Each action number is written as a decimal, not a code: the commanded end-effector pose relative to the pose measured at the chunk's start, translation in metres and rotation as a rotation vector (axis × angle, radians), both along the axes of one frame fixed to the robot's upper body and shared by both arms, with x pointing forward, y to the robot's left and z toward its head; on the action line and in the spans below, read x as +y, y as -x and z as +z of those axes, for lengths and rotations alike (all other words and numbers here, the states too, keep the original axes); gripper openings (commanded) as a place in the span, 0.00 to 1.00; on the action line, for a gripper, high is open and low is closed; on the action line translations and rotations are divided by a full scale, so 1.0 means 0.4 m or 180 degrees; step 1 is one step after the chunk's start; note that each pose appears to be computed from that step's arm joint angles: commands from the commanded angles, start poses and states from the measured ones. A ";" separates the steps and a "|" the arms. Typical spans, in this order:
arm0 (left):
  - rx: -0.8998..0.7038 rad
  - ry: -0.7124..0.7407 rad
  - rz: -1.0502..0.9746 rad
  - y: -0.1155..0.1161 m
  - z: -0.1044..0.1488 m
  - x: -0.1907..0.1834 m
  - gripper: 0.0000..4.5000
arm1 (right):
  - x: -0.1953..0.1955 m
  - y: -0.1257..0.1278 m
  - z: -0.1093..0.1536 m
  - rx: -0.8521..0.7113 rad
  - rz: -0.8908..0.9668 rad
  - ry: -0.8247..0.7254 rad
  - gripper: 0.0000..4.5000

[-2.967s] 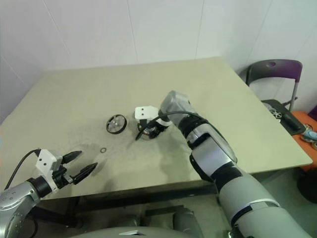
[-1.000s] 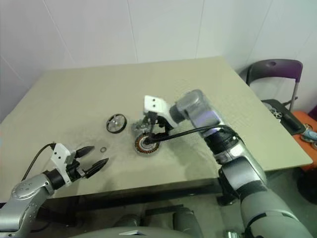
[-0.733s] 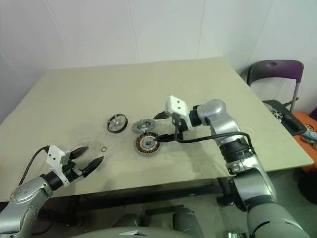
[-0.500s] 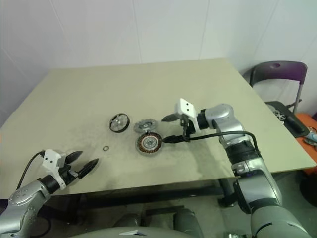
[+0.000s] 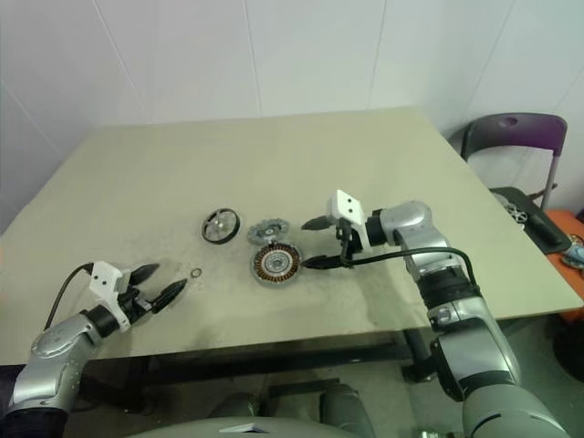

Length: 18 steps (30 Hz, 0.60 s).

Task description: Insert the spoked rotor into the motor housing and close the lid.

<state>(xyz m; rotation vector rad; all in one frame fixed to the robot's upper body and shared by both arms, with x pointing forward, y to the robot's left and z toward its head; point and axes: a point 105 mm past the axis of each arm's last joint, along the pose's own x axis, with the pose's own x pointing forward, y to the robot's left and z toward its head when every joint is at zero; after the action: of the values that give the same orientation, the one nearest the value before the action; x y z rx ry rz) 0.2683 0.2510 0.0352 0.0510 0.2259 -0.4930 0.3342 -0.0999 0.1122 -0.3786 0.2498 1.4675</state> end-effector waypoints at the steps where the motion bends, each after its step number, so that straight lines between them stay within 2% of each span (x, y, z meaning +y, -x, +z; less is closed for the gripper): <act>1: -0.0078 -0.0091 -0.0085 -0.015 0.010 -0.003 1.00 | 0.006 -0.009 0.024 -0.0147 0.0019 -0.0063 1.00; 18: -0.0029 -0.0190 -0.0380 -0.055 -0.015 -0.052 1.00 | -0.001 -0.013 0.018 -0.0165 0.0011 -0.0069 1.00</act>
<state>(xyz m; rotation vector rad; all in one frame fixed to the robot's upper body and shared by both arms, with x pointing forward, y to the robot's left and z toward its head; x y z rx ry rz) 0.2862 0.2358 0.0240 0.1014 0.2536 -0.5782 0.3360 -0.1022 0.1064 -0.3797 0.2500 1.4598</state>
